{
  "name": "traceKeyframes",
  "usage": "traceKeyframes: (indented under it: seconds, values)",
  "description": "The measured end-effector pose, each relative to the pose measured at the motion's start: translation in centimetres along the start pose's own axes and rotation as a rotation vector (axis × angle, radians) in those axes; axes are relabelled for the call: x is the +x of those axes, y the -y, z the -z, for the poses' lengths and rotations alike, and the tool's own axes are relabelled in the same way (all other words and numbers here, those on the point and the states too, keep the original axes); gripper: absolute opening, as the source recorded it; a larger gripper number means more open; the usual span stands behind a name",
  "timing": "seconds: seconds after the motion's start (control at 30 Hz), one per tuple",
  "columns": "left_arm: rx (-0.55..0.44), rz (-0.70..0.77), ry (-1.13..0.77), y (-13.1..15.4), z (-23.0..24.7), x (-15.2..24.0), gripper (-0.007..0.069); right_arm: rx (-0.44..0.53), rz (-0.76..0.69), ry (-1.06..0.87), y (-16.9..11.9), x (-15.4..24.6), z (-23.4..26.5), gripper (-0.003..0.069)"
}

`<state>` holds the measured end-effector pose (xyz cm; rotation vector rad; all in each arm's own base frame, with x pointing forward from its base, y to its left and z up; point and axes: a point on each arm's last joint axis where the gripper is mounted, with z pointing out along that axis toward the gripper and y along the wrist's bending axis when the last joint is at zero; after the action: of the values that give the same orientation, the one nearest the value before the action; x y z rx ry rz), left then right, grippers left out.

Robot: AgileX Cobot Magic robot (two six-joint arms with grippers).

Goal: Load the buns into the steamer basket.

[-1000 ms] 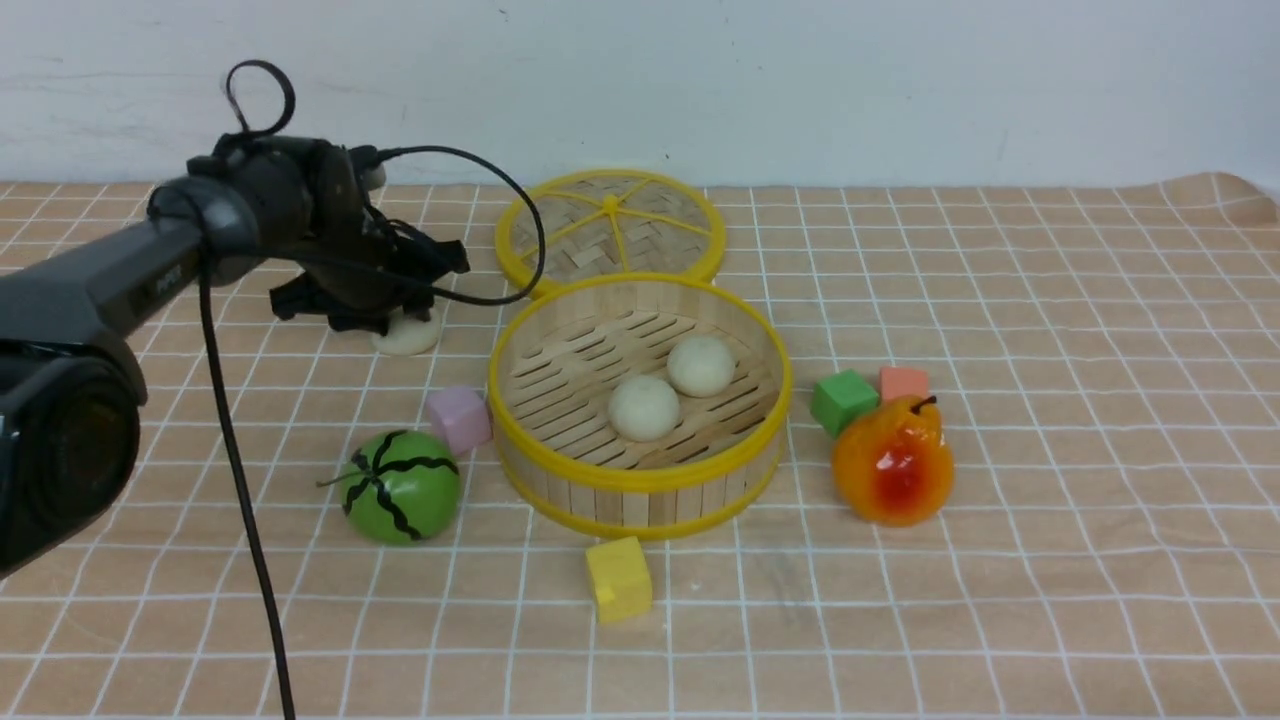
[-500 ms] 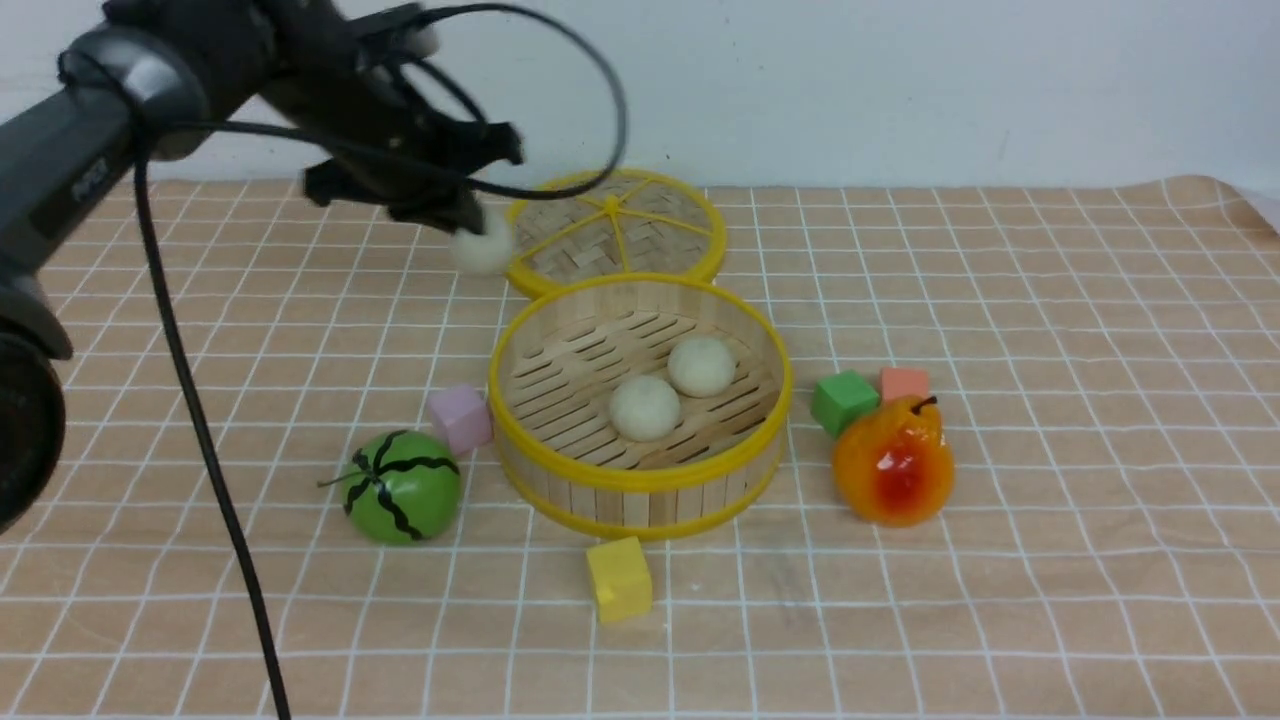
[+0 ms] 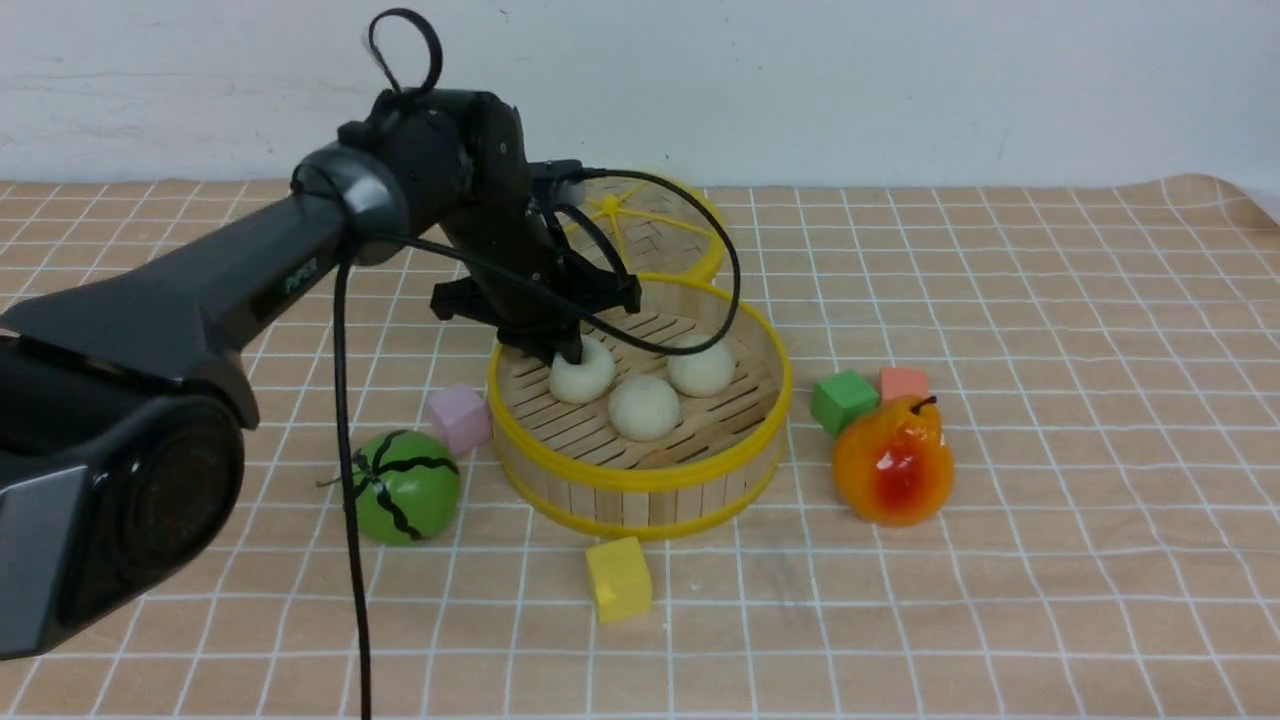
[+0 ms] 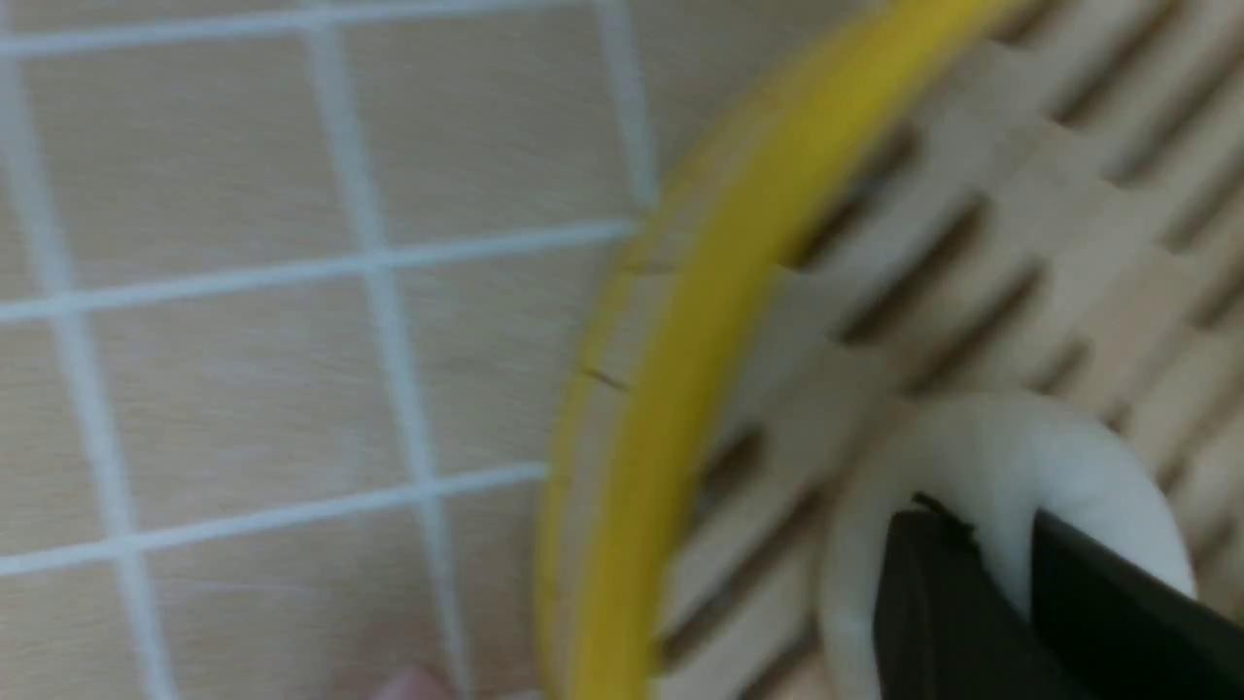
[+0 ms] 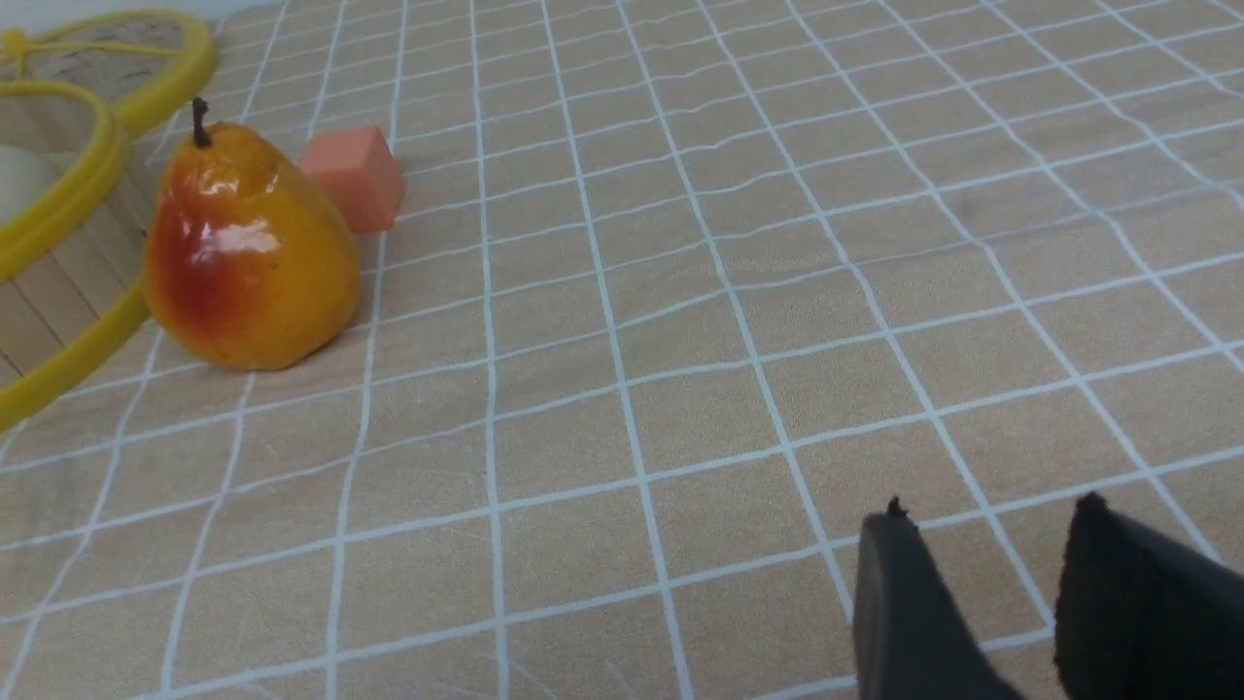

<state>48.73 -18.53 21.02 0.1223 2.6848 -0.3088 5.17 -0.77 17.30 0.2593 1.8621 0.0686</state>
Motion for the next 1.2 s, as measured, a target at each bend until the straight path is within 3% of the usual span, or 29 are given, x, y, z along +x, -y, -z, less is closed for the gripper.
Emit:
traceKeyframes:
  seconds: [0.13,0.17,0.2,0.23,0.37,0.5,0.73,0.93,1.0,1.2]
  values:
    - [-0.024,0.013,-0.003,-0.2,0.1,0.0,0.0261,0.0,0.0,0.0,0.0,0.0,0.0,0.0241]
    - [-0.025,0.013,-0.006,-0.2,0.1,0.0,0.0269,0.0,0.0,0.0,0.0,0.0,0.0,0.0241]
    - [-0.025,0.006,-0.018,0.0,0.7,0.1,0.0339,0.0,0.0,0.0,0.0,0.0,0.0,0.0241]
    - [-0.025,0.004,-0.02,0.0,0.8,0.1,0.0339,0.0,0.0,0.0,0.0,0.0,0.0,0.0241]
    - [-0.003,-0.06,-0.024,0.7,4.2,0.0,0.048,0.0,0.0,0.0,0.0,0.0,0.0,0.0241]
    - [0.019,-0.079,0.021,1.2,7.9,-0.5,0.0531,0.0,0.0,0.0,0.0,0.0,0.0,0.0241]
    - [0.012,-0.099,0.096,1.1,17.7,-0.1,0.0531,0.0,0.0,0.0,0.0,0.0,0.0,0.0241]
    - [0.071,-0.132,0.293,1.3,29.7,3.0,0.0452,0.0,0.0,0.0,0.0,0.0,0.0,0.0241]
    - [0.091,-0.142,0.31,0.8,33.3,6.6,0.0384,0.0,0.0,0.0,0.0,0.0,0.0,0.0241]
    - [0.083,-0.138,0.315,-1.8,35.7,16.7,0.0213,0.0,0.0,0.0,0.0,0.0,0.0,0.0241]
